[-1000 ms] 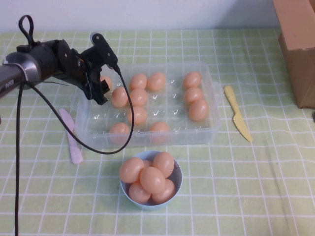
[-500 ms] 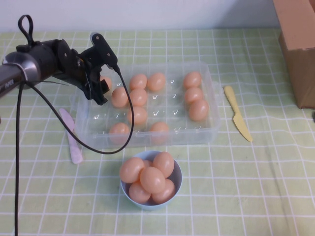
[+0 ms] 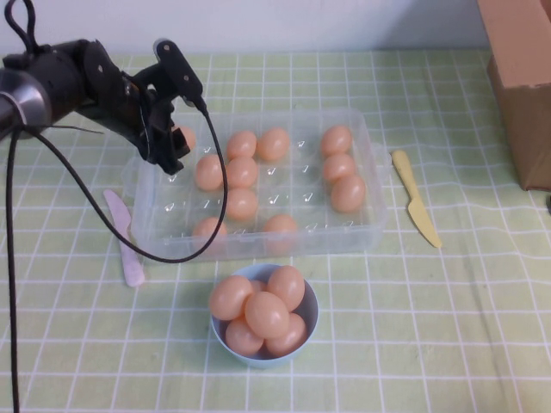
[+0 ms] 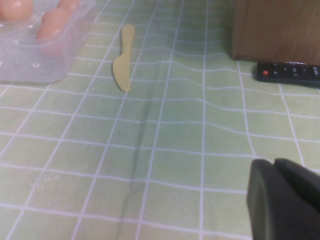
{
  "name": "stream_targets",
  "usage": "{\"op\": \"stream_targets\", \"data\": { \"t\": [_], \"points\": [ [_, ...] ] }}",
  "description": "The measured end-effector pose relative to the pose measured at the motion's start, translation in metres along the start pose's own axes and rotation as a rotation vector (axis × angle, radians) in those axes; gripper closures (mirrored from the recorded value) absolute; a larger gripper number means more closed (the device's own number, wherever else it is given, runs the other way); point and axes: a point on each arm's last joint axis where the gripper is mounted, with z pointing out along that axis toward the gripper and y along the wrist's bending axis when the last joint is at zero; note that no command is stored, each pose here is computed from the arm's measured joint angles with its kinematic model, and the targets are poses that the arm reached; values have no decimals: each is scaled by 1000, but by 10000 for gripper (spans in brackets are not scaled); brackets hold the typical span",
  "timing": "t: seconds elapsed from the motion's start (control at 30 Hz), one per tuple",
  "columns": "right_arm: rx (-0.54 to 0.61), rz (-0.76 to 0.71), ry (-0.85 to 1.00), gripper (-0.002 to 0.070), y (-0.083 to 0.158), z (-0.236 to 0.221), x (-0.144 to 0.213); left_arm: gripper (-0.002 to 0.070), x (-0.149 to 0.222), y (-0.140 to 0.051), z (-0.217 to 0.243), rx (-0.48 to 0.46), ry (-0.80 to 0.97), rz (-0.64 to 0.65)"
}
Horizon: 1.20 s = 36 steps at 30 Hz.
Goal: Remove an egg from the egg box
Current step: Pick up the egg from the plastic box, then place the egg in the bowl
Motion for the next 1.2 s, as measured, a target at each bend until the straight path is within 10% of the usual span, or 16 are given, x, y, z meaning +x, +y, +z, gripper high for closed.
{"op": "stream_targets", "data": {
  "t": [0.4, 0.77, 1.2],
  "points": [
    [0, 0, 0, 694, 0, 0, 0, 351, -32, -19, -96, 18, -64, -106],
    [0, 0, -1, 694, 0, 0, 0, 351, -27, -100, -189, 189, -20, -220],
    [0, 0, -1, 694, 0, 0, 0, 351, -39, -147, -174, 378, 132, -175]
  ]
}}
